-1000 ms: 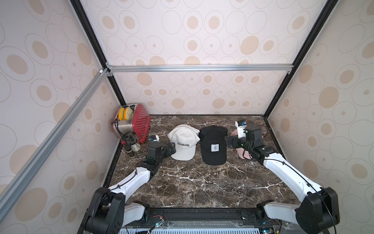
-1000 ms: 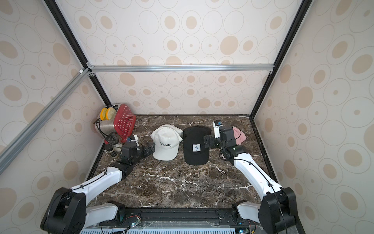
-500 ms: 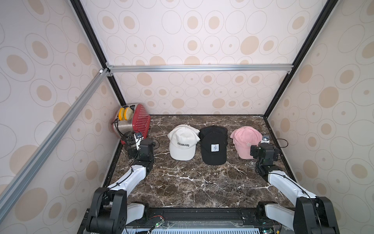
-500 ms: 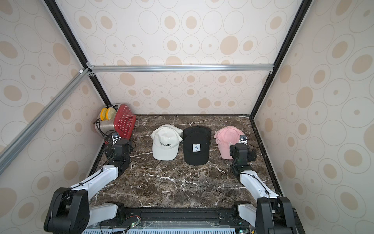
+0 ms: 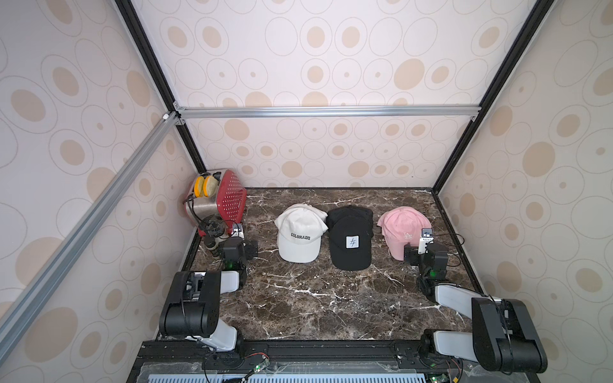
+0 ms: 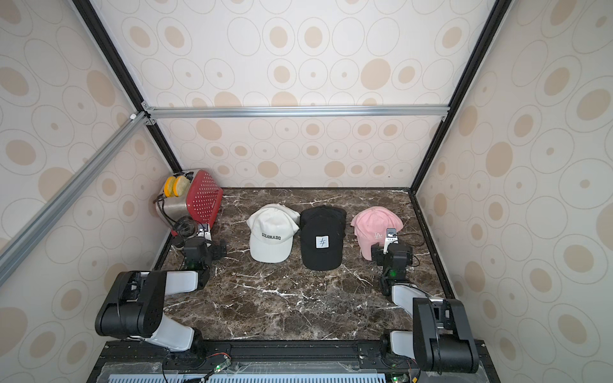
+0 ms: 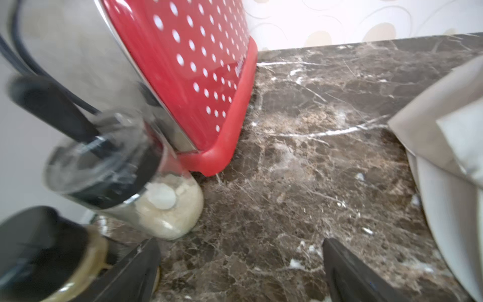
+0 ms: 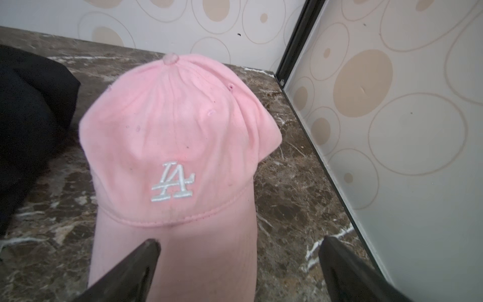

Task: Stack the baseball caps by color
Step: Reset both arms

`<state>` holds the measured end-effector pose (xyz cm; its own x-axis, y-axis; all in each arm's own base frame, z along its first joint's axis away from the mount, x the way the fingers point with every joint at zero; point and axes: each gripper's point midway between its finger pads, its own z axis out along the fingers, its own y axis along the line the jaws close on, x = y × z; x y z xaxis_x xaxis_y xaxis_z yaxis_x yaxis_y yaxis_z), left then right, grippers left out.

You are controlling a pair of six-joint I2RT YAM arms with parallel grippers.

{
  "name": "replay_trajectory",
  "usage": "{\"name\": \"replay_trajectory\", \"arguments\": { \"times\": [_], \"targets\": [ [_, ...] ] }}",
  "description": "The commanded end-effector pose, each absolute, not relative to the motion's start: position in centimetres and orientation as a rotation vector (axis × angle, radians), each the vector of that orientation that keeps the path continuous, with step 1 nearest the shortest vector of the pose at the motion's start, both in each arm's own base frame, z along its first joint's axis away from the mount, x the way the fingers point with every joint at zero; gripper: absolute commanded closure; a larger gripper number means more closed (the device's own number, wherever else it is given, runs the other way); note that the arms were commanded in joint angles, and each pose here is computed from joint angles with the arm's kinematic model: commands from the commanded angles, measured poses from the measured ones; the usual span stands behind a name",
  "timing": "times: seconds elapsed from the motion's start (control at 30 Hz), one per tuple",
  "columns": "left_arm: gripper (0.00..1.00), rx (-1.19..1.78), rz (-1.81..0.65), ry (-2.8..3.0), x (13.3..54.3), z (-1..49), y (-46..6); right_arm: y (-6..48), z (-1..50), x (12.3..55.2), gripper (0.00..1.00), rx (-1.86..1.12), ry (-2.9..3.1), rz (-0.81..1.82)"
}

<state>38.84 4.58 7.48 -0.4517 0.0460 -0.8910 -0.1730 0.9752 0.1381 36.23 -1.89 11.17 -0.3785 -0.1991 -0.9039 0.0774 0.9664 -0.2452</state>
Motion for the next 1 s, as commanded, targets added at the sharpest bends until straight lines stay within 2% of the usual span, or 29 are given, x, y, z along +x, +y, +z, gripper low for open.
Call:
{"name": "replay_trajectory", "arguments": {
  "times": [0.0,0.23,0.47,0.97],
  "targets": [
    [0.01,-0.027,0.154,1.936,40.1,9.6,3.1,-0.5,11.7,36.6,0.0,-0.173,1.866,-0.221],
    [0.01,-0.101,0.208,1.937,40.0,9.6,4.3,0.3,9.8,37.1,0.0,-0.22,1.831,-0.142],
    [0.01,-0.097,0.204,1.938,40.0,9.6,4.2,1.2,8.4,39.7,0.0,-0.285,1.955,-0.093],
    [0.01,-0.097,0.206,1.941,40.0,9.5,4.3,0.7,8.2,39.7,0.0,-0.258,1.985,-0.11]
  ]
}}
